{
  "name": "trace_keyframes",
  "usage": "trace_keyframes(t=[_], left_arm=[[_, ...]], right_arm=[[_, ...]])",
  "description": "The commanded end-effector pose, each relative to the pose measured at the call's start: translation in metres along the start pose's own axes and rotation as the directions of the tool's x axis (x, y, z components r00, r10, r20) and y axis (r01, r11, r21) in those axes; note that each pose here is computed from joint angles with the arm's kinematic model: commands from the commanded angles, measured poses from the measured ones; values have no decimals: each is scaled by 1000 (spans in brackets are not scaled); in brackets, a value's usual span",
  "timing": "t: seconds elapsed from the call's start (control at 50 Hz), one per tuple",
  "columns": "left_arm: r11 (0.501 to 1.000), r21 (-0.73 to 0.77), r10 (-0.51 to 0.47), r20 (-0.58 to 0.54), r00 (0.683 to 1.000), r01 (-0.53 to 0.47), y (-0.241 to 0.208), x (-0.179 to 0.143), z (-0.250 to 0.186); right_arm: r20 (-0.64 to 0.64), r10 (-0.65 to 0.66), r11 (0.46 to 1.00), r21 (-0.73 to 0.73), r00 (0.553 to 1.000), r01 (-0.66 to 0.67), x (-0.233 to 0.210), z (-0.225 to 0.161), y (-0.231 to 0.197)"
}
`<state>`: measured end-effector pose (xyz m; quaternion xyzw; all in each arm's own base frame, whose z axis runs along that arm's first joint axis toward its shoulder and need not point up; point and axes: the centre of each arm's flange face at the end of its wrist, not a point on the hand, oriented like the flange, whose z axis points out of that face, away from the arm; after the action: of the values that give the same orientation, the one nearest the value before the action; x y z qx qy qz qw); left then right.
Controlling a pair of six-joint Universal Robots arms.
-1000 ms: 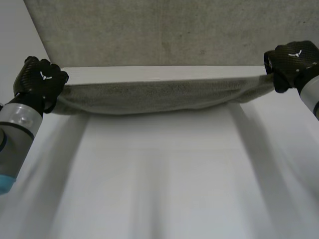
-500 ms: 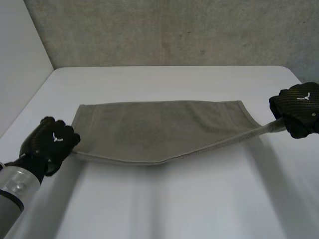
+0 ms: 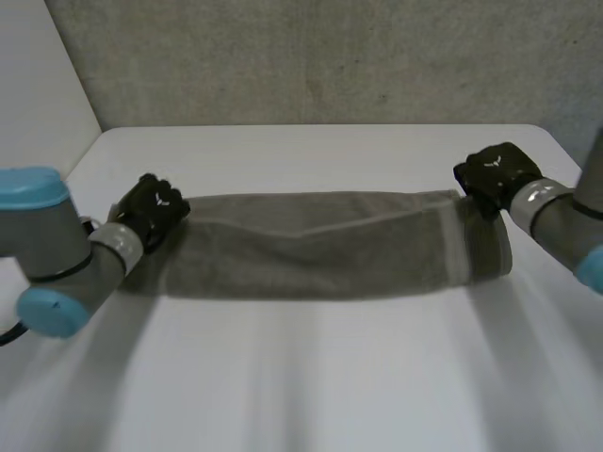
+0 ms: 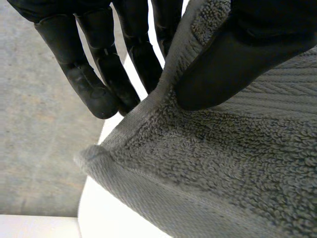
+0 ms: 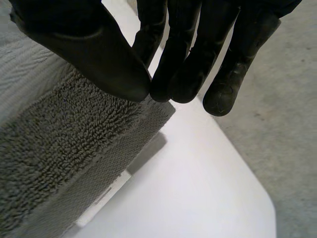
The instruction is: Fold the towel.
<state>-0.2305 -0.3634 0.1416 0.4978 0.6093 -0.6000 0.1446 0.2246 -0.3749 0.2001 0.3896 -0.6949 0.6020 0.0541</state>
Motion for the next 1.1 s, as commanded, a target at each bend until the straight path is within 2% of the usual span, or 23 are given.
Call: trace_keyframes(t=[0.02,0.18,0.48,0.72,0.9,0.98,1.04,1.08,1.1], left_arm=[[1000,25,4,73,997,-5,-2,-5,42],[999,43,15,106,994,-20,1,5,79],[999,37,19,158,987,-25,12,13,106],[999,38,17,157,987,-23,17,21,112],[1000,-3,-2,229,973,3,5,13,108],[998,9,-55,299,953,54,-20,-11,96],[995,28,-97,311,945,93,-28,-21,89],[976,71,-218,317,923,206,-39,-40,70],[976,71,-219,316,923,207,-39,-40,70]], right_arm=[[-93,1,998,63,996,5,0,33,4],[-126,-12,996,83,992,23,-12,71,20],[-167,-23,989,139,986,47,-18,110,29],[-198,-24,986,156,980,55,-22,123,33],[-243,-11,985,167,970,53,-17,120,19],[-261,8,975,215,965,50,-8,101,-17],[-263,23,971,236,964,42,-3,91,-30],[-274,63,963,270,960,13,10,67,-51],[-274,64,963,270,960,13,10,66,-51]])
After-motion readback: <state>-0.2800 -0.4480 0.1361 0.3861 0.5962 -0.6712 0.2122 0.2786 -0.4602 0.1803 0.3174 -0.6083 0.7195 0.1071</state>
